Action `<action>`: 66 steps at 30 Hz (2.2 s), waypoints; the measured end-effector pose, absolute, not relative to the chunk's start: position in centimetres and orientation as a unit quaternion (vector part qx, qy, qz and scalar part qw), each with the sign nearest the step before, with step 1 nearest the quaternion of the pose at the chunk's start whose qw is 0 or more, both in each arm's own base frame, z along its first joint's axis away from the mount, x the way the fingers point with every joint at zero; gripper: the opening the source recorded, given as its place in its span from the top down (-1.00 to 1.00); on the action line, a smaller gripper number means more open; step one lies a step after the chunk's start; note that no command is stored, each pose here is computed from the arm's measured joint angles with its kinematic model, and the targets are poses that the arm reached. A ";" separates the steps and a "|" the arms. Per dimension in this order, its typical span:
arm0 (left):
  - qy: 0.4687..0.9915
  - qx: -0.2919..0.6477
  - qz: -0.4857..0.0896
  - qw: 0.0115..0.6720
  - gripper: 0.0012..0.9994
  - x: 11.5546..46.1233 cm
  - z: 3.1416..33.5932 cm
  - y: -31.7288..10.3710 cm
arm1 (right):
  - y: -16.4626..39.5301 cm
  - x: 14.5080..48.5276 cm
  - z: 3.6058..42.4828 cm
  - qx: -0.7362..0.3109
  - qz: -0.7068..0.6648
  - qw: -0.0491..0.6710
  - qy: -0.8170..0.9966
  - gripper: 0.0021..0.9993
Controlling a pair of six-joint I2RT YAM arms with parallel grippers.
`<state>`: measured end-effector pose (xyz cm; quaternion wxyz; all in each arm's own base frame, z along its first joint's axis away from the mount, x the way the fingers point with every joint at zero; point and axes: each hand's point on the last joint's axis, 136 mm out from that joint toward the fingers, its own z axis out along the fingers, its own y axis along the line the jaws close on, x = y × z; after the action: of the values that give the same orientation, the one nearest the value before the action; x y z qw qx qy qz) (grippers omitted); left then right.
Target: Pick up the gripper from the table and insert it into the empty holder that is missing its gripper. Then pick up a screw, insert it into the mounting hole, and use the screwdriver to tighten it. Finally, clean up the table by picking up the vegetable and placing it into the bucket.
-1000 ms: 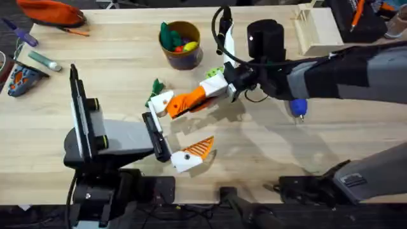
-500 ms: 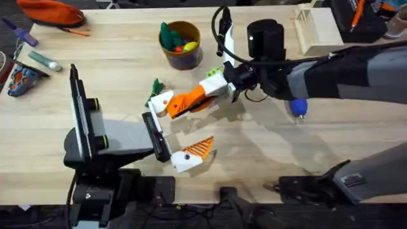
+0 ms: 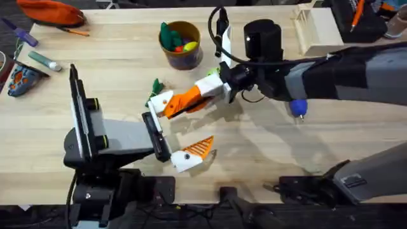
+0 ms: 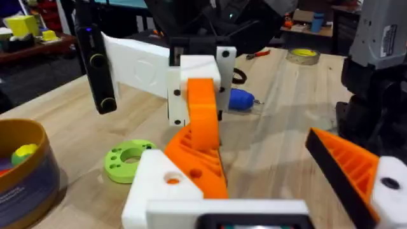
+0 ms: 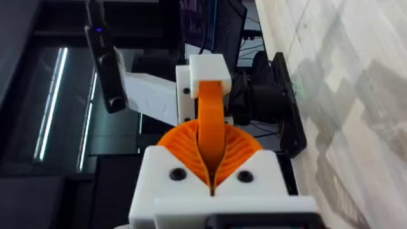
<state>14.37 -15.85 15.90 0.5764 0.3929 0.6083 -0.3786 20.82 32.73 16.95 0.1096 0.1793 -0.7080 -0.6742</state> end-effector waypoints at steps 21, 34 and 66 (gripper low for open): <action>0.609 0.392 -0.374 0.580 -0.97 14.5 15.9 -15.8 | 33.6 21.8 17.3 0.179 -0.678 0.056 -0.710 0.99; 0.611 0.389 -0.372 0.580 -0.97 14.6 15.9 -15.7 | 33.8 21.8 17.2 0.180 -0.679 0.044 -0.710 0.99; 0.612 0.387 -0.371 0.581 -0.97 14.7 15.9 -15.7 | 34.5 21.5 17.1 0.180 -0.677 0.040 -0.713 0.99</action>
<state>14.72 -15.68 15.91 0.5811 0.3874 0.6122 -0.3707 21.47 34.49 17.10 0.0397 0.1797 -0.7130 -0.6766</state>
